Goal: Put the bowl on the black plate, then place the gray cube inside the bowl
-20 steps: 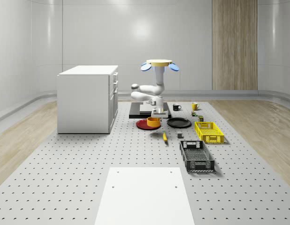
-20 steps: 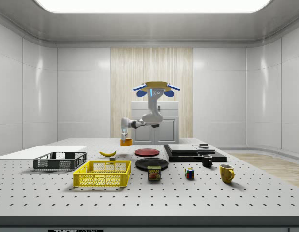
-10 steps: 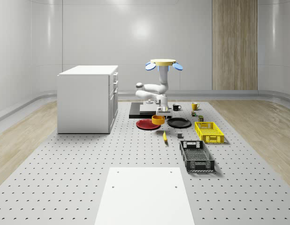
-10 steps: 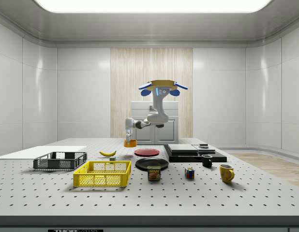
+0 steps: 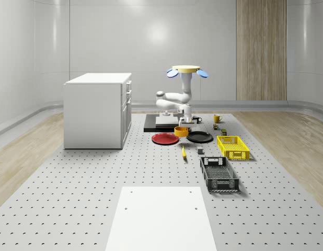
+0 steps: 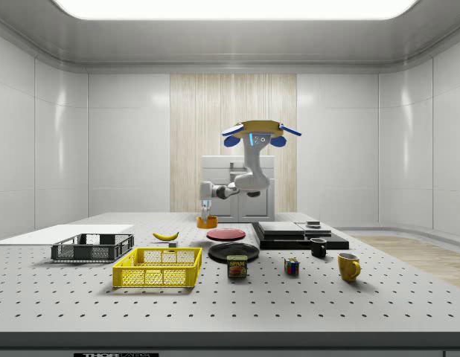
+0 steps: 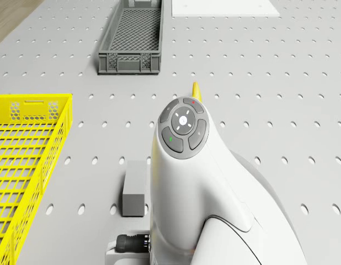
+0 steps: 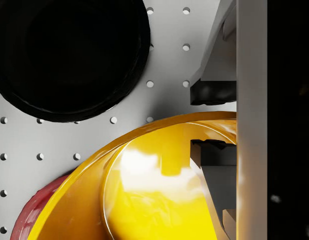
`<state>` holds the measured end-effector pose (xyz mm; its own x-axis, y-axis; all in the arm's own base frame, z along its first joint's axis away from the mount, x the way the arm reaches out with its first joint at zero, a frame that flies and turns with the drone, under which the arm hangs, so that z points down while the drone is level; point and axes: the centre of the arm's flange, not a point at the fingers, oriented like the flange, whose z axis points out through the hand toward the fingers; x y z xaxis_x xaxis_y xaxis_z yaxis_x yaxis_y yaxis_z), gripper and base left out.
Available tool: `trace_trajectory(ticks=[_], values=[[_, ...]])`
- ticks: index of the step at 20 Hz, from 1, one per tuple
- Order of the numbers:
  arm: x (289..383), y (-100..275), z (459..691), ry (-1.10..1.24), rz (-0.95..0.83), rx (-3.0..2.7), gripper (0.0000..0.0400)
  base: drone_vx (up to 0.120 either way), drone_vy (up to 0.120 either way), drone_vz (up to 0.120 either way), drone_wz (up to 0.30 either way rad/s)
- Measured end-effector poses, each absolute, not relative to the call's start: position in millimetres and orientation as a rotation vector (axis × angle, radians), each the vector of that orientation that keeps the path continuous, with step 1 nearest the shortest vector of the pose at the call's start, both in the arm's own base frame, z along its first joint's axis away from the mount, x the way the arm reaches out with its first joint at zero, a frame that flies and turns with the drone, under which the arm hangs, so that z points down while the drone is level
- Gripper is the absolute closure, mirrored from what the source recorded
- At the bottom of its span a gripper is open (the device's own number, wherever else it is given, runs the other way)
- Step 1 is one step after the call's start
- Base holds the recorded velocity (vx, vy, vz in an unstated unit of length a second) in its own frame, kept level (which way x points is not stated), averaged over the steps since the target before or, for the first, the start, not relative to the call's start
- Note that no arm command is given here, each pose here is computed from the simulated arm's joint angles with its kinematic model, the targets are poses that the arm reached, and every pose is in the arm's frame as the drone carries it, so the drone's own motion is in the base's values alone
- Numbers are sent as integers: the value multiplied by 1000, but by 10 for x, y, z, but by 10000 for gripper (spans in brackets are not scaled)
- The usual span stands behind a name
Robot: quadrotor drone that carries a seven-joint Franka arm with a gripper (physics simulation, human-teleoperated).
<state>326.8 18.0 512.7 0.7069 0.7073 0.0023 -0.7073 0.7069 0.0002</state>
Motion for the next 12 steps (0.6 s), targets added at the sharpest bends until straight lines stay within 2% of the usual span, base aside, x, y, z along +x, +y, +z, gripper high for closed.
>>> trace_trajectory(ticks=[12], values=[[3268, 180, 5127, -2, 786, 1, 300, -120, 120, 0, 0]])
